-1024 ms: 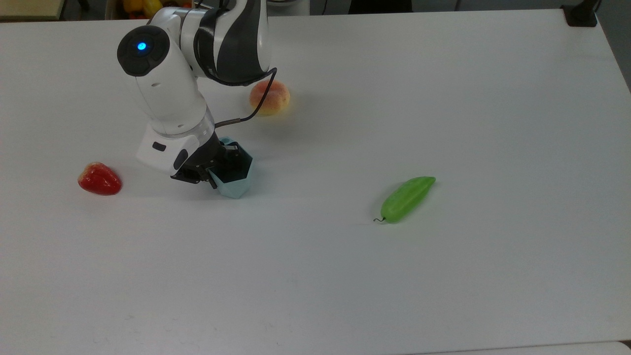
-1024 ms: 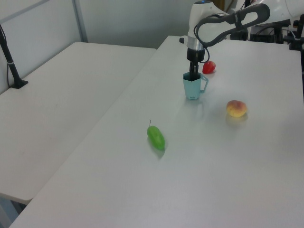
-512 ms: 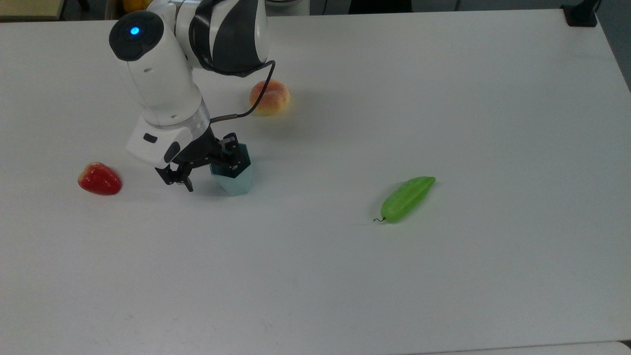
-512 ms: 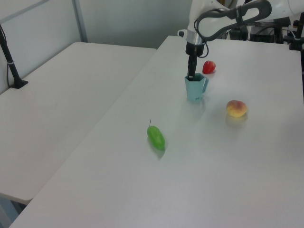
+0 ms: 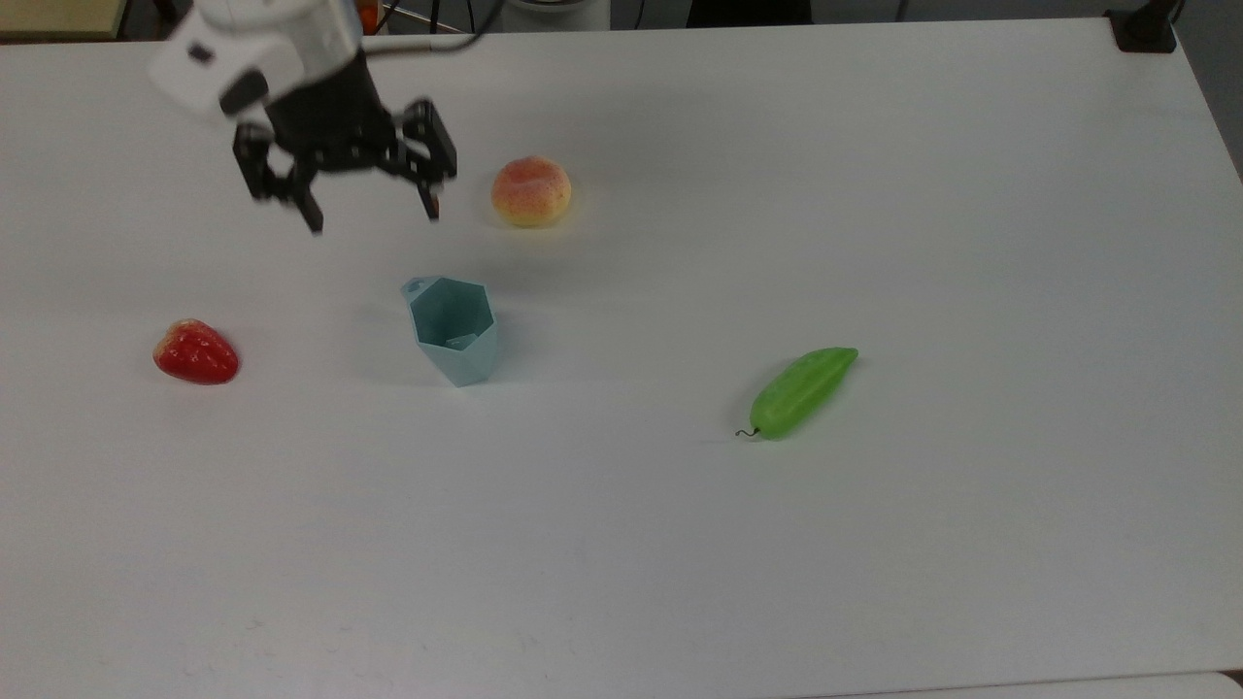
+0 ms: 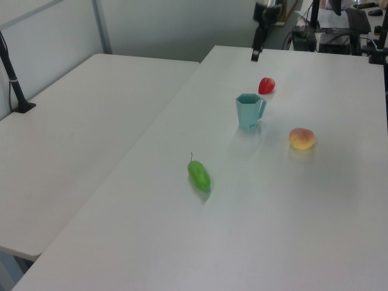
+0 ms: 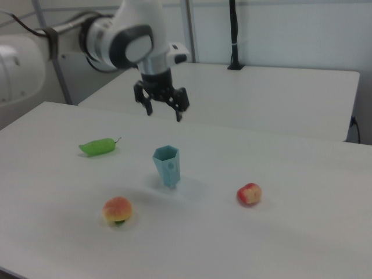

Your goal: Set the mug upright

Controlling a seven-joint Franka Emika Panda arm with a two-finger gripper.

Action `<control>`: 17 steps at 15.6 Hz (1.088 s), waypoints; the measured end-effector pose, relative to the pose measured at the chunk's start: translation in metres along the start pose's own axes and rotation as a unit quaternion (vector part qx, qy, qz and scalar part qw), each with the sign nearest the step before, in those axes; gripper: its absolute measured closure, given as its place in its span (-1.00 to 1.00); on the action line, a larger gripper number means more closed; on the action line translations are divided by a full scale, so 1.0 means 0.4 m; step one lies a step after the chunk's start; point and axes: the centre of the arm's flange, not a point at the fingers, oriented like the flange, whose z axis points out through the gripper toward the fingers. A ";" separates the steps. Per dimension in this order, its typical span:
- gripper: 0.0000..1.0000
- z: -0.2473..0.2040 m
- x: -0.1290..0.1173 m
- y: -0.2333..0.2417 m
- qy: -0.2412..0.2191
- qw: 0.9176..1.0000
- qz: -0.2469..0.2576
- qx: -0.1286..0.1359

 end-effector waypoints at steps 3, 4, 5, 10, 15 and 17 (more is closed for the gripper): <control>-1.00 -0.199 -0.099 -0.056 -0.021 0.994 0.105 0.007; -1.00 -0.248 -0.135 -0.075 -0.028 0.992 0.122 0.009; -1.00 -0.296 -0.175 -0.095 -0.037 0.990 0.133 0.010; -1.00 -0.444 -0.357 -0.228 -0.063 0.991 0.117 0.016; -1.00 -0.361 -0.331 -0.321 -0.060 0.994 0.090 0.016; -1.00 -0.318 -0.300 -0.308 -0.046 0.996 0.071 0.012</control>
